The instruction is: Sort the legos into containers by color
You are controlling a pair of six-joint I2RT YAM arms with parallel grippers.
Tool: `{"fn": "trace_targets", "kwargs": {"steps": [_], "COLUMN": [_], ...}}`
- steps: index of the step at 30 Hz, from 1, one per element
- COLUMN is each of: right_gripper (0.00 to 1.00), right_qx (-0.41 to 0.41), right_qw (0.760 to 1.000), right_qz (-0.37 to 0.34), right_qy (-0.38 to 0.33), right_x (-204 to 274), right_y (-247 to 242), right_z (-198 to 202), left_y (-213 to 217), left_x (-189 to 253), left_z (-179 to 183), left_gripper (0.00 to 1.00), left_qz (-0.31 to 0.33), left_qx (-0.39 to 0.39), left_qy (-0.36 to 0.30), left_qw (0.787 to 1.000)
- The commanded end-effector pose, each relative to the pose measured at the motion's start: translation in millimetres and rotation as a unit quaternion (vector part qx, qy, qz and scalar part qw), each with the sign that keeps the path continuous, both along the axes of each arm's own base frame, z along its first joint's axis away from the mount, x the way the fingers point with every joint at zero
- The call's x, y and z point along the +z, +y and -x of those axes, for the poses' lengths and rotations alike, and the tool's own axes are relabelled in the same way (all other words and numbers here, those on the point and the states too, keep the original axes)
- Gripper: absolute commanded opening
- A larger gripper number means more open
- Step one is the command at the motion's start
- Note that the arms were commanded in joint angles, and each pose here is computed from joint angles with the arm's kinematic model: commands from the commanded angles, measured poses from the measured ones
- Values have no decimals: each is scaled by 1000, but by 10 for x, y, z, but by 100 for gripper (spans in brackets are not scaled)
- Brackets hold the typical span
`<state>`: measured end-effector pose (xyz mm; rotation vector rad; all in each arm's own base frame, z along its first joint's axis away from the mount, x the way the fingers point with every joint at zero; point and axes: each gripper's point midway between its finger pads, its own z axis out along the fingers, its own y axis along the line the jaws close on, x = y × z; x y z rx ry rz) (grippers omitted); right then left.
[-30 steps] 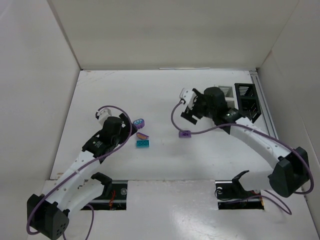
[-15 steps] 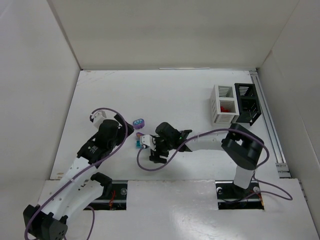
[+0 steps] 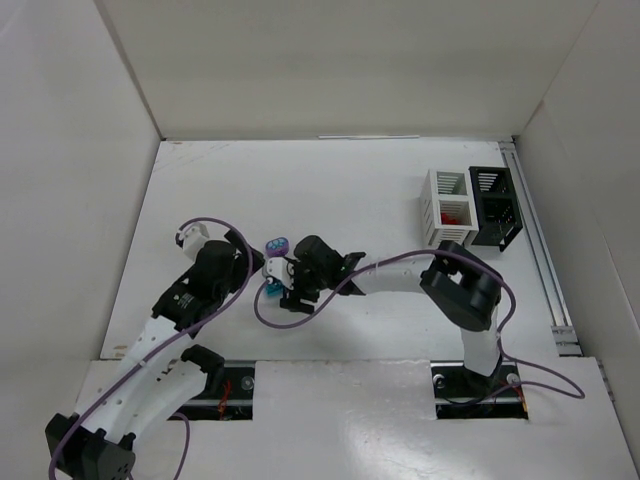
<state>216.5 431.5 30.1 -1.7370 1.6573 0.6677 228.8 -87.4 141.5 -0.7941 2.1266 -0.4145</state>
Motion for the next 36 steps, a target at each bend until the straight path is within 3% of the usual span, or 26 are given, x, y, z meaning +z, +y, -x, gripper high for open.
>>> {"fn": "trace_targets", "kwargs": {"steps": [1,7,14,19,22,26,31,33,36], "right_gripper": [79,80,85,87,86,79,58,57,46], "right_qx": [-12,-11,40,127,188,207,236,243,245], "right_qw": [1000,999,991,977,968,965,964,963,963], "right_qz": [-15,-12,-9,-29,-47,-48,-69,-76,-82], "right_qy": [-17,-45,-128,-172,-157,-152,-101,-87,-81], "right_x": [53,46,174,239,225,227,86,67,80], "right_y": [143,242,308,481,538,537,500,494,483], "right_z": [-128,-276,-434,-402,-218,-162,-58,-44,-53], "left_y": [19,44,60,63,86,89,91,100,100], "left_x": [157,162,209,230,212,234,254,273,273], "left_z": [-18,-5,-4,0,12,17,21,2,2], "left_gripper": [99,99,99,99,99,99,99,99,99], "left_qz": [6,4,7,9,4,4,6,5,5], "left_qx": [7,10,16,17,20,20,20,24,24], "left_qy": [-15,-16,-22,-26,-22,-22,-26,-32,-32], "left_qw": [1000,1000,1000,999,1000,1000,999,999,999]}}
